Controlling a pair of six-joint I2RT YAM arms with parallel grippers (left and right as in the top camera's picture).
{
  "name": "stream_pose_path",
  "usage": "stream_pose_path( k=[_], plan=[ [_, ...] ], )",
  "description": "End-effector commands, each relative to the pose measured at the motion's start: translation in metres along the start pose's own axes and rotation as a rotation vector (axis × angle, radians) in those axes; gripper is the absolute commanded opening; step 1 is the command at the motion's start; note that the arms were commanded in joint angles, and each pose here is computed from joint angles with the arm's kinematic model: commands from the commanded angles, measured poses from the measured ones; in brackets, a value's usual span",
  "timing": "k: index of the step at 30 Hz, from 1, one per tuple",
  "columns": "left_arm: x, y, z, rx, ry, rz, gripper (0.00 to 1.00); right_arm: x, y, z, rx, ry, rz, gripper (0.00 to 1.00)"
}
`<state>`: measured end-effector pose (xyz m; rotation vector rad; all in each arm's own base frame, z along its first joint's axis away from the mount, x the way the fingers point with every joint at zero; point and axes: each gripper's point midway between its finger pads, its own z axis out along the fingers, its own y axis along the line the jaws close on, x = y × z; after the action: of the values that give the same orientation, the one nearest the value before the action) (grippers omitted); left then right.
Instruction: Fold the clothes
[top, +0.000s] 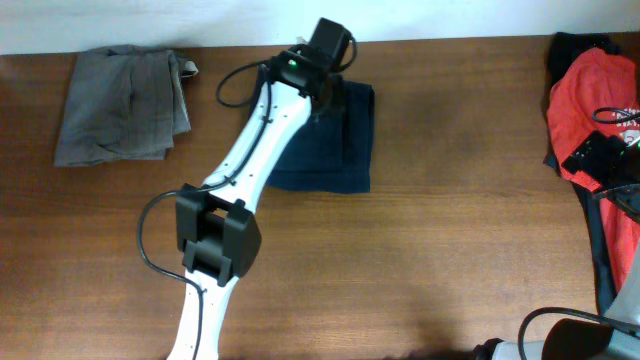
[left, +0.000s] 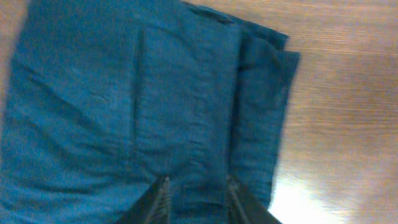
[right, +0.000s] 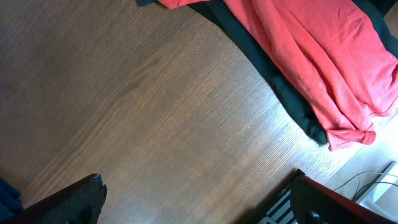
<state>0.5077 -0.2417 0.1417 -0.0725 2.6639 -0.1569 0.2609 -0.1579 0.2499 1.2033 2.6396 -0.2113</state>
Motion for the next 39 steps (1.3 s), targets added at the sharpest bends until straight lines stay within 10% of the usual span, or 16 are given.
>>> stream_pose_path(
  k=[1,8,25,32,39],
  plan=[
    [-0.027,0.055,0.002,-0.077,-0.025,0.004,0.59,0.001,-0.002,0.001,0.008,0.002,0.007,0.99],
    [-0.033,0.143,0.003,-0.178,0.041,-0.115,0.99,0.001,-0.002,0.001,0.008,0.002,0.007,0.99],
    [-0.033,0.243,-0.004,-0.272,0.089,-0.280,0.99,-0.025,0.026,-0.001,-0.136,-0.085,0.019,0.99],
    [-0.033,0.243,-0.004,-0.272,0.089,-0.280,0.99,-0.024,0.152,-0.036,-0.735,-0.090,-0.251,0.99],
    [-0.033,0.243,-0.004,-0.272,0.091,-0.280,0.99,0.040,0.305,-0.010,-0.894,-0.037,-0.597,1.00]
  ],
)
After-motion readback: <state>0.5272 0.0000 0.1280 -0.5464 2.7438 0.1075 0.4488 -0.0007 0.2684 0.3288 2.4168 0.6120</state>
